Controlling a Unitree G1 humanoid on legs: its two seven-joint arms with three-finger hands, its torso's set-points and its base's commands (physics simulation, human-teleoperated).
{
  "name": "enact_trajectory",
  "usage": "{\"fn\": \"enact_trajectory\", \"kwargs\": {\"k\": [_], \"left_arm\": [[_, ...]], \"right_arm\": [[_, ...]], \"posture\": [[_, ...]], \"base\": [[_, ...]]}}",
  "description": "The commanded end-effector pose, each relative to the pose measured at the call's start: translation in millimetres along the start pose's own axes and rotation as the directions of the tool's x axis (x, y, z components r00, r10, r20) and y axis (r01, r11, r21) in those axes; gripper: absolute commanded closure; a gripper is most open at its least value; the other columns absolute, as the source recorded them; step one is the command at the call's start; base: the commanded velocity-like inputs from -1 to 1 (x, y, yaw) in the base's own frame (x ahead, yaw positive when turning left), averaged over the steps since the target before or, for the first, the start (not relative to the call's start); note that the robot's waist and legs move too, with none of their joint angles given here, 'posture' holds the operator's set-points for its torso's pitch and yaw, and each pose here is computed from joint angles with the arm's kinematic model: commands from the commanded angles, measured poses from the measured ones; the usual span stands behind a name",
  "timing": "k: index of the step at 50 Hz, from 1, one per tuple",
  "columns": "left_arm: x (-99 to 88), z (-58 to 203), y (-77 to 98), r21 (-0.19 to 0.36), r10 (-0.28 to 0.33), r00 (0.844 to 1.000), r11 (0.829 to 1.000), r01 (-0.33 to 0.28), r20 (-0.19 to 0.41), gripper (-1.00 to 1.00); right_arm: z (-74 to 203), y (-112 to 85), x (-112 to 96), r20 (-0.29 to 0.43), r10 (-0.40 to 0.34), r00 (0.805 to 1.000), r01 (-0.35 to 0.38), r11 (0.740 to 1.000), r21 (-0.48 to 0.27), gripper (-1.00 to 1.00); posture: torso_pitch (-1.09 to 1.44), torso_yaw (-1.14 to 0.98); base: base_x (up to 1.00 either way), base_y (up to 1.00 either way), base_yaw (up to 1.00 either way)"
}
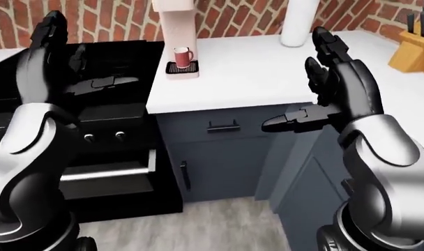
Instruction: Press the button on the coffee machine to serve coffee.
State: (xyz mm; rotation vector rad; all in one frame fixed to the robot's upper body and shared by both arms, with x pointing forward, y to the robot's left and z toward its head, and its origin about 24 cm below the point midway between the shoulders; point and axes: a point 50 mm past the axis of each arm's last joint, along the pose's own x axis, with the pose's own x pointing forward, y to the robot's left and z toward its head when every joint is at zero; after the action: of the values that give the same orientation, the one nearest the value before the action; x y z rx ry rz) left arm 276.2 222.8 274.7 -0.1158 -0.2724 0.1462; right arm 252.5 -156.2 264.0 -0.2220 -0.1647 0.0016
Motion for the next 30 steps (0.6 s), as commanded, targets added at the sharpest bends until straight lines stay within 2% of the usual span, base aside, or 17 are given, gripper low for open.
{"fn": "enact_trajectory", "kwargs": {"k": [1,6,10,30], "left_arm": [[-1.4,13.5,-2.3,-0.006,-0.015,0.997,1.0,0.016,0.073,-1.0],[-2.1,12.2,-2.8,-0.005,-0.018,0.997,1.0,0.018,0.072,-1.0],[-2.8,10.8,-3.0,-0.005,-0.019,0.997,1.0,0.019,0.069,-1.0],[-1.9,12.3,-3.1,-0.008,-0.021,0.998,1.0,0.022,0.067,-1.0]], "right_arm": [[9.1,-3.0,-1.0,0.058,-0.024,0.998,0.025,1.0,-0.009,-1.0],[7.7,-2.6,-1.2,0.059,-0.024,0.998,0.025,1.0,-0.01,-1.0],[5.2,1.1,-0.9,0.062,-0.005,0.998,0.007,1.0,-0.029,-1.0],[6.5,2.1,-0.4,0.063,-0.005,0.998,0.007,0.999,-0.034,-1.0]], "posture": [[0.0,0.0],[0.0,0.0],[0.0,0.0],[0.0,0.0]], "base": [[0.46,0.0,0.0],[0.46,0.0,0.0],[0.0,0.0,0.0],[0.0,0.0,0.0]]}}
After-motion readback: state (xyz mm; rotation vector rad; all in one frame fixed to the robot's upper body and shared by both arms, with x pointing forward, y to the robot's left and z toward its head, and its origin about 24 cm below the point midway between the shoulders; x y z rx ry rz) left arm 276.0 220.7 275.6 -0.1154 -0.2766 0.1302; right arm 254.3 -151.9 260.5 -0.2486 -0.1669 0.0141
